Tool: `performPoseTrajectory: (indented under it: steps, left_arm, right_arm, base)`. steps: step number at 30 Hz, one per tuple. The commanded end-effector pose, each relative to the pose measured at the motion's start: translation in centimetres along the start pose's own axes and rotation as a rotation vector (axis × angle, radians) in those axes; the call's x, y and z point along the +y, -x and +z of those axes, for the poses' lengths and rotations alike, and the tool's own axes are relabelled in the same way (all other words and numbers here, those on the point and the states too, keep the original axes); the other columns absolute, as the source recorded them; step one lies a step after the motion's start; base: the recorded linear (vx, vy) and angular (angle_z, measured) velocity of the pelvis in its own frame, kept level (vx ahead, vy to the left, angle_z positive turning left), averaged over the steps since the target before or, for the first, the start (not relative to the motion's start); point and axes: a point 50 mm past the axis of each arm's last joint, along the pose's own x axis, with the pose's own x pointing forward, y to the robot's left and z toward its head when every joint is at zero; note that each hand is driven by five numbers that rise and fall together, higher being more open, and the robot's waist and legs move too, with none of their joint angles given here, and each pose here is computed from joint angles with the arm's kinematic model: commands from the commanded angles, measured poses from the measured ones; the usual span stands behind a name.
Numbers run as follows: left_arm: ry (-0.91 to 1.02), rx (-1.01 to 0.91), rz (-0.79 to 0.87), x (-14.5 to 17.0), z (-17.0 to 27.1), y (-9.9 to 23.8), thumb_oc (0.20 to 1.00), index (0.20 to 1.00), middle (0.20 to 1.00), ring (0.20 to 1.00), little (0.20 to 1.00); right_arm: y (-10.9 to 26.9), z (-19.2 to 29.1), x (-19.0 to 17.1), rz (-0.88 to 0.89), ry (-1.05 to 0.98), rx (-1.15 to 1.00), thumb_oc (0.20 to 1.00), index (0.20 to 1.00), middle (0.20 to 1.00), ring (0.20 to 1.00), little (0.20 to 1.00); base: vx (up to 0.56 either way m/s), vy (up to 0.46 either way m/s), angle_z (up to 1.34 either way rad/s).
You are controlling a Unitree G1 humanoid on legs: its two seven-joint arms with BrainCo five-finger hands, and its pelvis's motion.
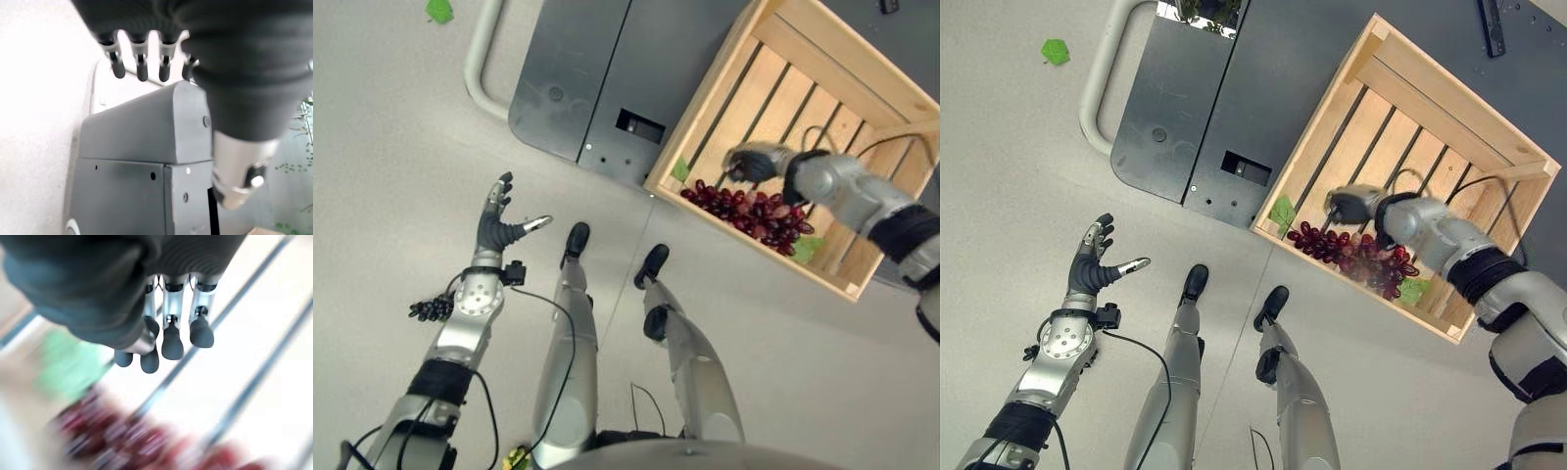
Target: Pick up the fruits from the basket on one side to the basket on the other side
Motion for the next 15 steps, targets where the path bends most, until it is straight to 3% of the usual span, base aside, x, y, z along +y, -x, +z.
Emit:
performPoseTrajectory:
  steps: [1, 5, 15]
  left_arm:
    - [-0.002, -0.11, 0.01, 0.6, 1.8, 0.4, 1.0, 1.0, 1.0, 1.0, 1.0]
    - [-0.007, -0.108, 0.002, 0.9, 1.7, 0.7, 1.0, 1.0, 1.0, 1.0, 1.0]
    - [-0.001, -0.096, 0.002, 0.8, 1.5, 0.8, 1.0, 1.0, 1.0, 1.0, 1.0]
  right_arm:
    - [2.4, -3.2, -4.8, -0.156, 0.027, 0.116, 0.2, 0.2, 0.2, 0.2, 0.2]
    - [3.7, -5.2, -7.1, -0.228, 0.023, 0.211, 0.2, 0.2, 0.2, 0.2, 0.2]
    - [3.6, -5.0, -8.2, -0.275, 0.012, 0.215, 0.2, 0.2, 0.2, 0.2, 0.2]
  base:
    - [0.0, 0.0, 0.0]
    - [-0.01, 0.004, 0.0]
    - [0.0, 0.0, 0.0]
